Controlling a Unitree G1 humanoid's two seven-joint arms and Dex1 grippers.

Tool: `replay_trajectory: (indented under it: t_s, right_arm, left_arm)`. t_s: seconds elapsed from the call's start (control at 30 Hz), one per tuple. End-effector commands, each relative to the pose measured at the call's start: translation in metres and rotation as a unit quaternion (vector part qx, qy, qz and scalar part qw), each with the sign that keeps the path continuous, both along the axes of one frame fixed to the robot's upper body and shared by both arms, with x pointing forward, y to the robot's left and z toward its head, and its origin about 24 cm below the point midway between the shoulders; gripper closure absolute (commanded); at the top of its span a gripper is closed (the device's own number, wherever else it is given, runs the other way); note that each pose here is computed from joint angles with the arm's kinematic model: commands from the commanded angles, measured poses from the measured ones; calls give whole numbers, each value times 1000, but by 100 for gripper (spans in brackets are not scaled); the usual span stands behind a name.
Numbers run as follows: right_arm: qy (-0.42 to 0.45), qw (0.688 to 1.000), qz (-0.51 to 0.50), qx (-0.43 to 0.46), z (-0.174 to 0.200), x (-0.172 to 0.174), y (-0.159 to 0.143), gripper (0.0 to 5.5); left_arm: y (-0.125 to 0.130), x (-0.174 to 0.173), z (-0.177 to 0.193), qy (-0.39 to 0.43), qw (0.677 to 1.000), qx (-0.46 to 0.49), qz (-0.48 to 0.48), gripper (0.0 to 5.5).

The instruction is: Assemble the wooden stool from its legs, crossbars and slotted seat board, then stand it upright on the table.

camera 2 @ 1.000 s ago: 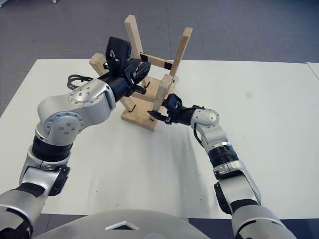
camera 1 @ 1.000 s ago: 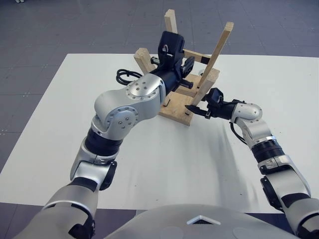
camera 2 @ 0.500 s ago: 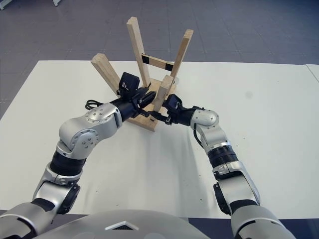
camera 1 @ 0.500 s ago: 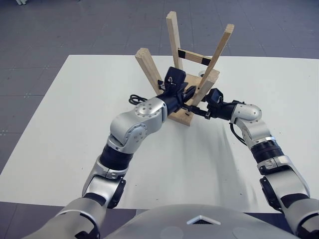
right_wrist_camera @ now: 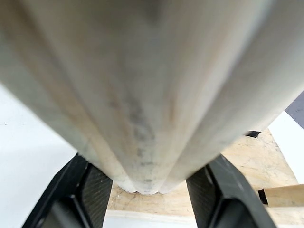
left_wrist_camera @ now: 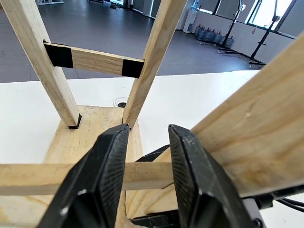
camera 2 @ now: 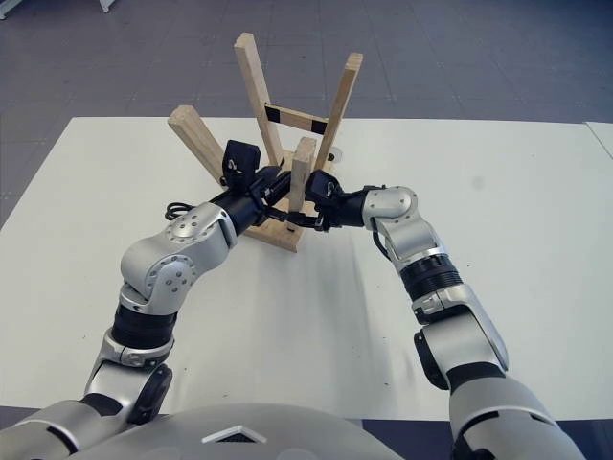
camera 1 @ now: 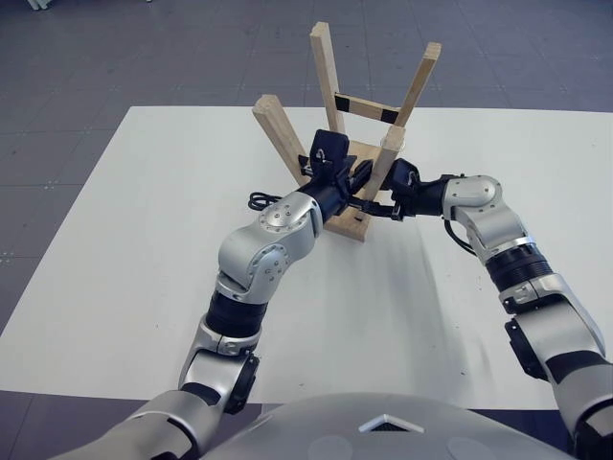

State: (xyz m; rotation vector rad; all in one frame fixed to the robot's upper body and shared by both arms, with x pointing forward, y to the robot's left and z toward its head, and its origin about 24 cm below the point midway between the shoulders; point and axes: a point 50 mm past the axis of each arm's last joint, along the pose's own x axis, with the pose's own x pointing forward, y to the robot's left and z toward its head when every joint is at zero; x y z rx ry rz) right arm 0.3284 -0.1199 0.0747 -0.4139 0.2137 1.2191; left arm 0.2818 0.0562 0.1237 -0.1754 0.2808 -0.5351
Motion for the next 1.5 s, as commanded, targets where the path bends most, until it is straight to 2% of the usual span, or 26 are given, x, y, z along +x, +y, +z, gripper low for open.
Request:
replay_trajectory:
  t_s: [0.03, 0.3, 0.43, 0.53, 0.7, 0.83, 0.87, 1.0, 1.1, 1.27, 1.37, 1.43, 1.5]
  right_arm:
    - [179, 971, 0, -157, -84, -43, -32, 347]
    - [188, 976, 6, -109, -85, -50, -62, 347]
    - [178, 979, 40, -88, -82, -50, -69, 347]
    - [151, 982, 76, -87, -73, -45, -73, 347]
    - [85, 986, 128, -63, -49, -29, -68, 347]
    - [34, 991, 120, -46, -29, -10, -59, 347]
    - [24, 993, 106, -41, -24, -5, -58, 310]
    - [-42, 998, 43, -13, 4, 18, -55, 229]
    - [-56, 998, 25, -28, 11, 21, -64, 171]
    - [-72, 994, -10, -79, 24, 20, -101, 90]
    - [-98, 988, -76, -93, 46, 19, -138, 33]
    - [-137, 977, -165, 13, 82, 30, -148, 14]
    - [-167, 956, -207, 125, 120, 36, -138, 14]
  left_arm:
    - [11, -2, -10, 44, 999, 13, 28, 394]
    - [34, 2, 102, -117, 991, -57, -16, 394]
    - [54, -5, 196, -237, 960, -140, -43, 394]
    - [71, -10, 229, -269, 948, -168, -36, 394]
    - [81, -13, 227, -249, 955, -160, -32, 394]
    - [82, -15, 224, -241, 956, -160, -39, 394]
    - [82, -15, 223, -239, 957, -161, -39, 398]
    - [83, -16, 214, -230, 958, -164, -36, 398]
    - [84, -18, 212, -230, 958, -166, -32, 398]
    - [91, -24, 215, -240, 957, -162, -7, 398]
    - [109, -21, 208, -226, 961, -152, 48, 398]
    - [120, -20, 202, -217, 962, -139, 94, 398]
    - [126, -19, 197, -207, 961, -125, 134, 398]
